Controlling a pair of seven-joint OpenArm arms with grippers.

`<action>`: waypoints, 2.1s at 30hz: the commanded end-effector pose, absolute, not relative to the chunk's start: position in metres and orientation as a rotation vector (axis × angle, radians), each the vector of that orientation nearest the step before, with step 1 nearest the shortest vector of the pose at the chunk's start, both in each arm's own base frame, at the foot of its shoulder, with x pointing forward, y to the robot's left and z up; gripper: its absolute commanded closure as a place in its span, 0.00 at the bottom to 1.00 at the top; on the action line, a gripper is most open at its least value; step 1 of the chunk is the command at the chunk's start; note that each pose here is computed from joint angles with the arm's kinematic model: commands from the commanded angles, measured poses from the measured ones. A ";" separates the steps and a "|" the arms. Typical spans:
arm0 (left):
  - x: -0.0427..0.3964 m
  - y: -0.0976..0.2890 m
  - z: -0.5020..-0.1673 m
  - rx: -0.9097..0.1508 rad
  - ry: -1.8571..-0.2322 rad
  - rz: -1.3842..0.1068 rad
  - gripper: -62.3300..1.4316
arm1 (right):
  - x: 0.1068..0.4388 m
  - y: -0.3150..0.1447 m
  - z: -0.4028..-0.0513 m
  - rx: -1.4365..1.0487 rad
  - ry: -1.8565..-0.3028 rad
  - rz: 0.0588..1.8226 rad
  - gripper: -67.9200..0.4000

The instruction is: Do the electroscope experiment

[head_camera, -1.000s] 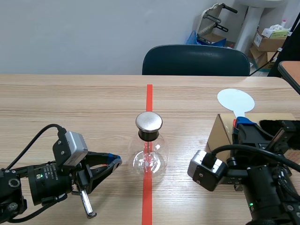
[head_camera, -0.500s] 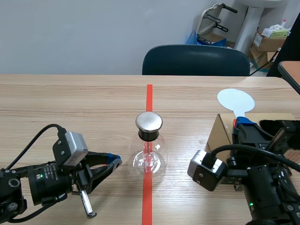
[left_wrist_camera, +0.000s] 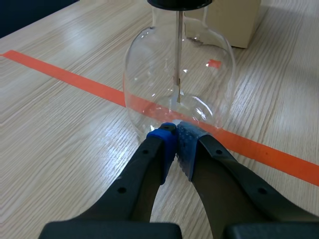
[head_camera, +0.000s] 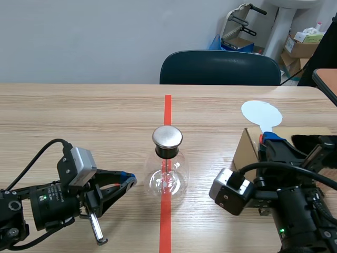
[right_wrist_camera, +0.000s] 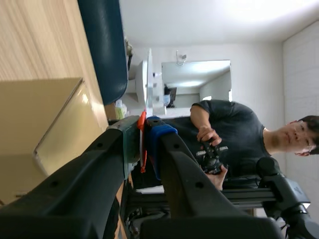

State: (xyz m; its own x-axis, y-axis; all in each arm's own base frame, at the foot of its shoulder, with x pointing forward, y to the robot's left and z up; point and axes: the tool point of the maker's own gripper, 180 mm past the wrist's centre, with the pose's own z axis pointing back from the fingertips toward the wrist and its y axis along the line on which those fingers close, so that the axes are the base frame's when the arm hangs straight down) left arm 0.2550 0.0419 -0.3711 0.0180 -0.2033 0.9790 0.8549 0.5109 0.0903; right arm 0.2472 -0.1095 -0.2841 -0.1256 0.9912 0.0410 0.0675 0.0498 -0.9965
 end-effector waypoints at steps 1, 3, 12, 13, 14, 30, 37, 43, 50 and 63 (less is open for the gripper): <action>0.254 0.042 -0.361 -0.664 -1.323 -0.915 0.93 | 0.247 -0.117 -0.275 -1.187 -1.393 1.219 0.98; 0.251 0.045 -0.358 -0.670 -1.326 -0.910 0.93 | 0.243 -0.119 -0.276 -1.174 -1.404 1.227 0.98; 0.219 0.049 -0.329 -0.769 -1.353 -0.897 0.71 | 0.224 -0.134 -0.269 -1.173 -1.481 1.264 0.98; 0.214 0.049 -0.326 -0.781 -1.350 -0.897 0.70 | 0.224 -0.136 -0.268 -1.173 -1.483 1.261 0.98; 0.210 0.048 -0.324 -0.793 -1.347 -0.897 0.68 | 0.224 -0.137 -0.268 -1.172 -1.487 1.261 0.98; 0.187 0.055 -0.266 -0.830 -1.405 -0.906 0.40 | 0.208 -0.153 -0.303 -1.113 -1.427 1.332 0.98; 0.179 0.061 -0.262 -0.800 -1.398 -0.934 0.34 | 0.217 -0.163 -0.307 -1.161 -1.374 1.321 0.98; 0.173 0.068 -0.252 -0.801 -1.372 -0.987 0.34 | 0.222 -0.167 -0.315 -1.174 -1.341 1.332 0.98; 0.167 0.066 -0.240 -0.825 -1.370 -1.019 0.34 | 0.222 -0.165 -0.318 -1.174 -1.325 1.332 0.98; 0.168 0.068 -0.235 -0.848 -1.368 -0.994 0.34 | 0.225 -0.162 -0.338 -1.097 -1.249 1.385 0.98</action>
State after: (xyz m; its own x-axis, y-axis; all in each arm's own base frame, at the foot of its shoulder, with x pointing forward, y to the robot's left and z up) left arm 0.1677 0.0696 -0.2421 -0.0437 -0.0966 0.9944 0.9239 0.3748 0.0771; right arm 0.2191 -0.1591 -0.3438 -0.1569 0.9875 -0.0161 -0.1017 -0.0323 -0.9943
